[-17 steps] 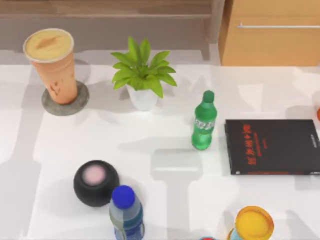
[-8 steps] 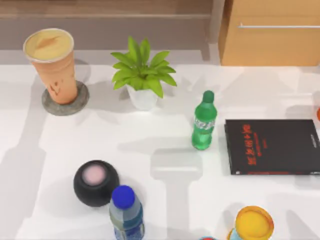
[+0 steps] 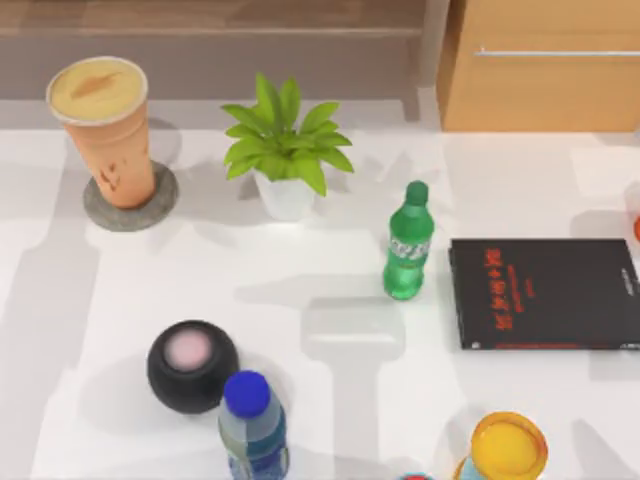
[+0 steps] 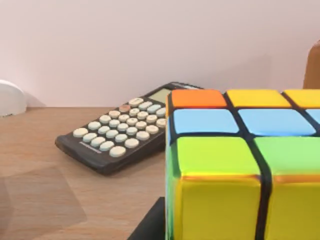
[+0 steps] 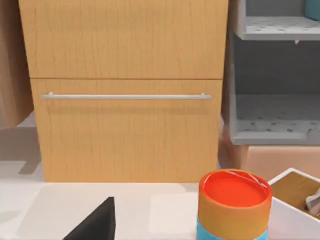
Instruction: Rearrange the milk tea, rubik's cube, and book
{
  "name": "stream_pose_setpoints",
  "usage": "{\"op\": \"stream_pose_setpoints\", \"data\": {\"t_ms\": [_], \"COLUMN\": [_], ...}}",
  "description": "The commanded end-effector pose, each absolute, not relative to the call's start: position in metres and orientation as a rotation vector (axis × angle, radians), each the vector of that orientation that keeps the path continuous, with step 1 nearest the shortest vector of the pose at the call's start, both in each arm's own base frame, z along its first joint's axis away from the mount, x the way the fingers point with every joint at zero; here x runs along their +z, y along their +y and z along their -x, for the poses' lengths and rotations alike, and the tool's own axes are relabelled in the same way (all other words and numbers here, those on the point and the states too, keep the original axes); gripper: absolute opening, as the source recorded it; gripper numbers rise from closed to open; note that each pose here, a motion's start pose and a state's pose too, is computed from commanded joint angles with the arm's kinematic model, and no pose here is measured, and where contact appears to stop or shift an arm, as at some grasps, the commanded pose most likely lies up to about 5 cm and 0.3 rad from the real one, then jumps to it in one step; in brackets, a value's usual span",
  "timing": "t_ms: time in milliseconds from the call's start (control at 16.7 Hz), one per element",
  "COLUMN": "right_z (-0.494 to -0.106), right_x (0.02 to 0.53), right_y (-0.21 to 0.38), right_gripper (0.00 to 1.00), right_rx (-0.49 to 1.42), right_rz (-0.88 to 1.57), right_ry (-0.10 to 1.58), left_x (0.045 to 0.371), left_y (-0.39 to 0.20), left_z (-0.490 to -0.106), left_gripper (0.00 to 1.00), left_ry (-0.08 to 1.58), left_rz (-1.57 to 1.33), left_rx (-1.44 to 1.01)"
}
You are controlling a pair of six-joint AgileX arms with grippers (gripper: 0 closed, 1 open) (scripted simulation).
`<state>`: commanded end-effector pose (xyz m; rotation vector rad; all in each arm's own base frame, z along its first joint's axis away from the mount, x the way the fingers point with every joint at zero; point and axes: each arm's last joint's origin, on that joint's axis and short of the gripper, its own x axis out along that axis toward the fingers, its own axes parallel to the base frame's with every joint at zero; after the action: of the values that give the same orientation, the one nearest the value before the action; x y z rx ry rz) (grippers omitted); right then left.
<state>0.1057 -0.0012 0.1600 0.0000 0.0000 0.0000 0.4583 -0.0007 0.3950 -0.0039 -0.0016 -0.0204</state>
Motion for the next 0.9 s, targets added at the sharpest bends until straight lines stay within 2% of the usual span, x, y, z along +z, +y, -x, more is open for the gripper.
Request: {"op": "stream_pose_setpoints", "data": {"t_ms": [180,900], "right_z": [-0.1057,-0.1057], "right_x": [0.1600,0.1600], "right_y": [-0.0012,-0.0012], "right_gripper": [1.00,1.00], "right_rx": [0.000,0.000], "right_rz": [0.000,0.000], "right_ry": [0.000,0.000], "left_x": [0.3950,0.3950], "left_y": [-0.0007,-0.0007], "left_z": [-0.4583,-0.4583], "left_gripper": [0.00,0.90], "left_ry": [-0.002,-0.002], "left_rz": [0.004,0.004], "left_rx": [-0.020,-0.020]}}
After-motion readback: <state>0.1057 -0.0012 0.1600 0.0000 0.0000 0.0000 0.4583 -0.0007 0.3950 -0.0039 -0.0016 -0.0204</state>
